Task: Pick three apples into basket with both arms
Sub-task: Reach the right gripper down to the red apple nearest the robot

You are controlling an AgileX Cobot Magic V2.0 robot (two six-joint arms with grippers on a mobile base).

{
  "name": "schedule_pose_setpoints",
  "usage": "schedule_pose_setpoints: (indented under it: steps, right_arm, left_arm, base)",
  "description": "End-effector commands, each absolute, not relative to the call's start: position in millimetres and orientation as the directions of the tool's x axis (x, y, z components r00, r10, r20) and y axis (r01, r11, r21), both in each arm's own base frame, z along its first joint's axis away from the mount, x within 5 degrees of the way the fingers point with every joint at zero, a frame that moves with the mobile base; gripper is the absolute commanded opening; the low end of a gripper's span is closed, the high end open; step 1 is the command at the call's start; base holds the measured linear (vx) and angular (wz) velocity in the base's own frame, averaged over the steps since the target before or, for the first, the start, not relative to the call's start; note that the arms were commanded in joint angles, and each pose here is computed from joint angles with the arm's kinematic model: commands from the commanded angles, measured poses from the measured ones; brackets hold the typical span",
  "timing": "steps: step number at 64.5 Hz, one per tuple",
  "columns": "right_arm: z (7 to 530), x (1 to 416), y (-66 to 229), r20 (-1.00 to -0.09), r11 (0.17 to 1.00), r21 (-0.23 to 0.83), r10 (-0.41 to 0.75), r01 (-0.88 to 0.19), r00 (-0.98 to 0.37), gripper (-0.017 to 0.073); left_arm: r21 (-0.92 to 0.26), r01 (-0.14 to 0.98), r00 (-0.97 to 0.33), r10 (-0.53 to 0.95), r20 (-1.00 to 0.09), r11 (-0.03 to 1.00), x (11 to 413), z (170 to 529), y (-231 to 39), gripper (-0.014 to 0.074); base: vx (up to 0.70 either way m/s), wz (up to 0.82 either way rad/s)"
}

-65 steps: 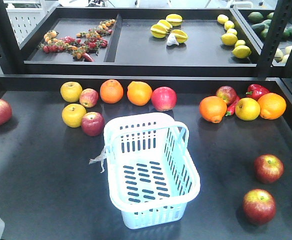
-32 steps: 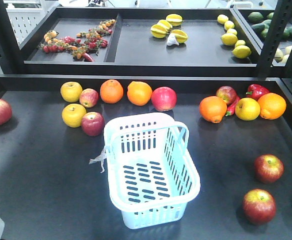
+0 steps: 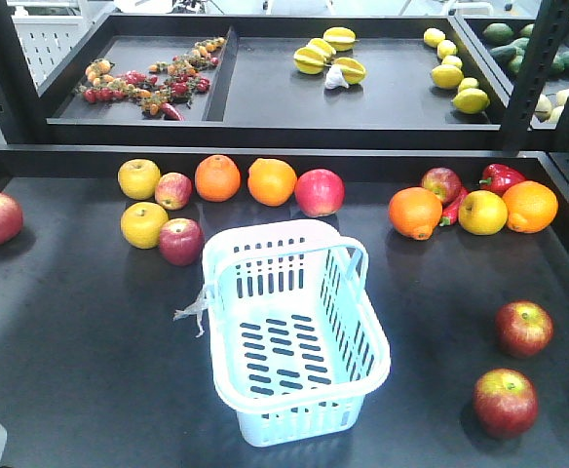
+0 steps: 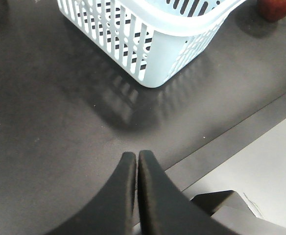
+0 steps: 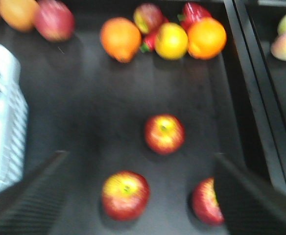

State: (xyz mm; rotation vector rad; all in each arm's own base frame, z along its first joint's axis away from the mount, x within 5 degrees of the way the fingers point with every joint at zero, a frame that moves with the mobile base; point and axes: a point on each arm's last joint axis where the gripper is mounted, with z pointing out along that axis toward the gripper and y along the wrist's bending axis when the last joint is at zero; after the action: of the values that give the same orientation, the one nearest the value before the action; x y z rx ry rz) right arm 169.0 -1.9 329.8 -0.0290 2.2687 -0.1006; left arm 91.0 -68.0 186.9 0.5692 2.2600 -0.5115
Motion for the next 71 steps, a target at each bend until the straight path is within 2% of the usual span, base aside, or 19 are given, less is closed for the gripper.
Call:
schedule_pose_setpoints:
  steps: [1,9,23,37,57,71]
  right_arm:
    - [333,188,-3,-0.782,0.992,-0.126,-0.098,0.003,-0.616,0.0729]
    - [313,209,-3,-0.687,0.991,-0.133,-0.099,-0.009,-0.72,0.072]
    - [280,250,-1,-0.479,0.996,-0.092,-0.031,0.014,-0.877,0.0685]
    - [247,288,0,-0.311,0.995,-0.096,-0.022,0.009,-0.95,0.0639]
    - [190,315,3,-0.158,0.997,-0.078,-0.002,0.011,-0.987,0.0613]
    - [164,324,4,-0.113,0.997,-0.076,-0.001,0.007,-0.994,0.0609]
  left_arm:
    - [-0.196,0.514,-0.598,0.186,-0.78,0.835,97,198,-69,-0.0008]
    - [-0.196,0.514,-0.598,0.186,-0.78,0.835,97,198,-69,-0.0008]
    - [-0.196,0.514,-0.598,0.186,-0.78,0.835,97,198,-69,-0.0008]
    - [-0.196,0.514,-0.598,0.186,-0.78,0.835,97,198,-69,-0.0008]
    - [-0.196,0.514,-0.598,0.186,-0.78,0.835,97,198,-69,-0.0008]
    - [-0.196,0.514,-0.598,0.186,-0.78,0.835,97,198,-69,-0.0008]
  base:
    - [0.0,0.0]
    - [0.0,0.0]
    - [0.0,0.0]
    - [0.0,0.0]
    - [0.0,0.0]
    - [0.0,0.0]
